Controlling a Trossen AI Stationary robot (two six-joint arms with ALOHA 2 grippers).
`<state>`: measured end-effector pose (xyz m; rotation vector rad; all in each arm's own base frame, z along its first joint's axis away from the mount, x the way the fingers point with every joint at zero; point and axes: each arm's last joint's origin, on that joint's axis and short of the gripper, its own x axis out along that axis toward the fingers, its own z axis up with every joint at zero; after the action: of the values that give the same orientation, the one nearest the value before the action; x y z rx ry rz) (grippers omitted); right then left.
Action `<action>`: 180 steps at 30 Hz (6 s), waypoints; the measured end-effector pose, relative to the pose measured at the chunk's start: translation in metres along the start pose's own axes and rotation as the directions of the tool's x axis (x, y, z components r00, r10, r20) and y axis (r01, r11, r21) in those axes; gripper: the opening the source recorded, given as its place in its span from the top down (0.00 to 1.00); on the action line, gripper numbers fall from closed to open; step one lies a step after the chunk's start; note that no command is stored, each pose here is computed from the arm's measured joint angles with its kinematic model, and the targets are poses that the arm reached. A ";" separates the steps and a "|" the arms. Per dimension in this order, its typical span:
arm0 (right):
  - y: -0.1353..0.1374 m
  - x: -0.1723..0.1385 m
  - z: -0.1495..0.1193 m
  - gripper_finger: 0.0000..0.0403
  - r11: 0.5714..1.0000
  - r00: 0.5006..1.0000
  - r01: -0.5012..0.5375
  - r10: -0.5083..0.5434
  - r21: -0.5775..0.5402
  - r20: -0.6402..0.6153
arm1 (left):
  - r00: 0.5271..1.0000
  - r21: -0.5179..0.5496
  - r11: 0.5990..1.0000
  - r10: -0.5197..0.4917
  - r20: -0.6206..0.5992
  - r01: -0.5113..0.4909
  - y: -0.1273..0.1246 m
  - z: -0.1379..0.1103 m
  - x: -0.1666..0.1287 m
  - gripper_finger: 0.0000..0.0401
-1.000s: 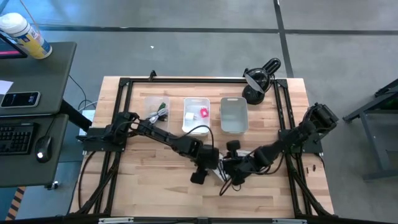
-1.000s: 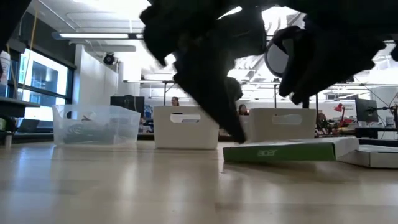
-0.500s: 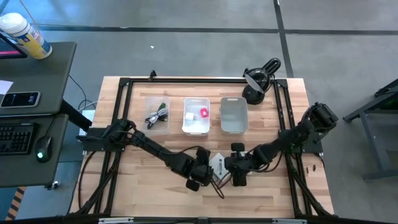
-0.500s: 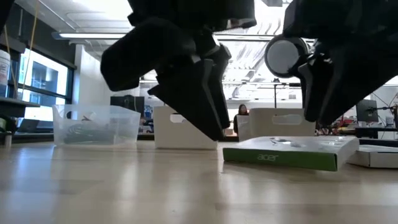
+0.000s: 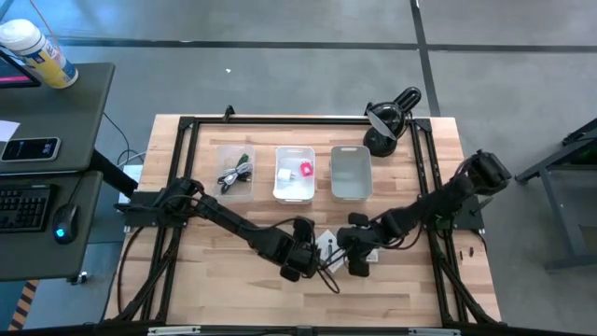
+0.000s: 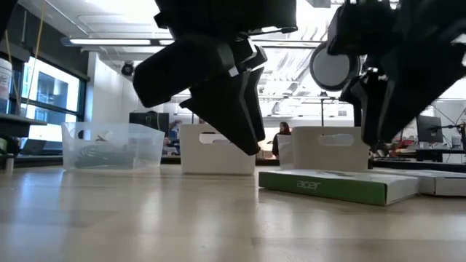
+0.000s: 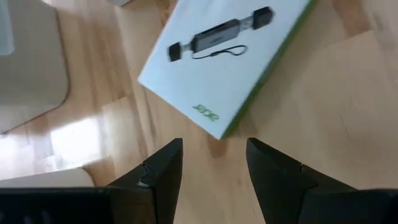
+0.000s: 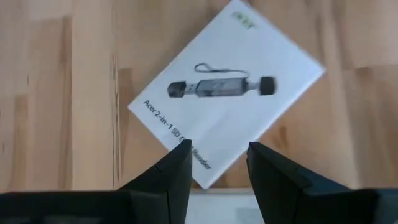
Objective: Pick and place items into bin
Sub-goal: Put the left card reader into the gray bin
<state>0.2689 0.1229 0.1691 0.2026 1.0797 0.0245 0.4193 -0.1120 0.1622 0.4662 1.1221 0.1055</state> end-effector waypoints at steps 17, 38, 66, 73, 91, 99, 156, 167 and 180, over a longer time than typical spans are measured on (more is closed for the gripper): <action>-0.047 0.014 -0.007 0.64 0.937 0.965 -0.260 0.252 0.235 0.066 | 0.999 -0.018 1.000 0.024 -0.023 -0.024 0.000 -0.002 0.000 0.59; -0.063 0.016 -0.006 0.64 0.861 0.965 -0.251 0.256 0.443 0.050 | 0.993 -0.068 0.991 0.114 -0.022 -0.116 -0.007 -0.003 -0.003 0.59; -0.067 0.027 -0.006 0.64 0.842 0.978 -0.199 0.203 0.501 0.047 | 0.999 -0.131 0.991 0.036 -0.026 -0.039 -0.006 -0.003 0.008 0.59; -0.066 0.027 -0.006 0.64 0.840 0.974 -0.211 0.222 0.500 0.038 | 0.989 -0.192 0.971 -0.143 0.027 0.145 -0.012 0.002 0.017 0.59; -0.065 0.031 -0.006 0.64 0.815 0.963 -0.244 0.269 0.526 0.030 | 0.935 -0.301 0.885 -0.342 0.095 0.354 -0.010 0.007 0.030 0.59; -0.065 0.046 -0.008 0.64 0.793 0.956 -0.248 0.292 0.557 0.009 | 0.937 -0.303 0.886 -0.334 0.106 0.350 -0.012 0.008 0.033 0.59; -0.050 0.039 0.011 0.87 0.737 0.881 -0.467 0.431 0.488 0.192 | 0.961 -0.271 0.922 -0.269 0.072 0.278 -0.008 0.004 0.035 0.95; -0.053 0.027 0.010 0.90 0.755 0.895 -0.441 0.413 0.486 0.169 | 0.965 -0.183 0.948 -0.246 0.094 0.260 -0.008 0.008 0.016 0.94; -0.072 -0.027 0.010 0.89 0.798 0.923 -0.386 0.326 0.463 0.206 | 0.999 -0.120 0.992 -0.035 -0.035 0.031 0.019 -0.006 -0.035 0.94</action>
<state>0.2595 0.0477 0.1850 0.8691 0.9000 0.0736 0.4013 -0.1042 0.1968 0.3399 1.1524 0.1520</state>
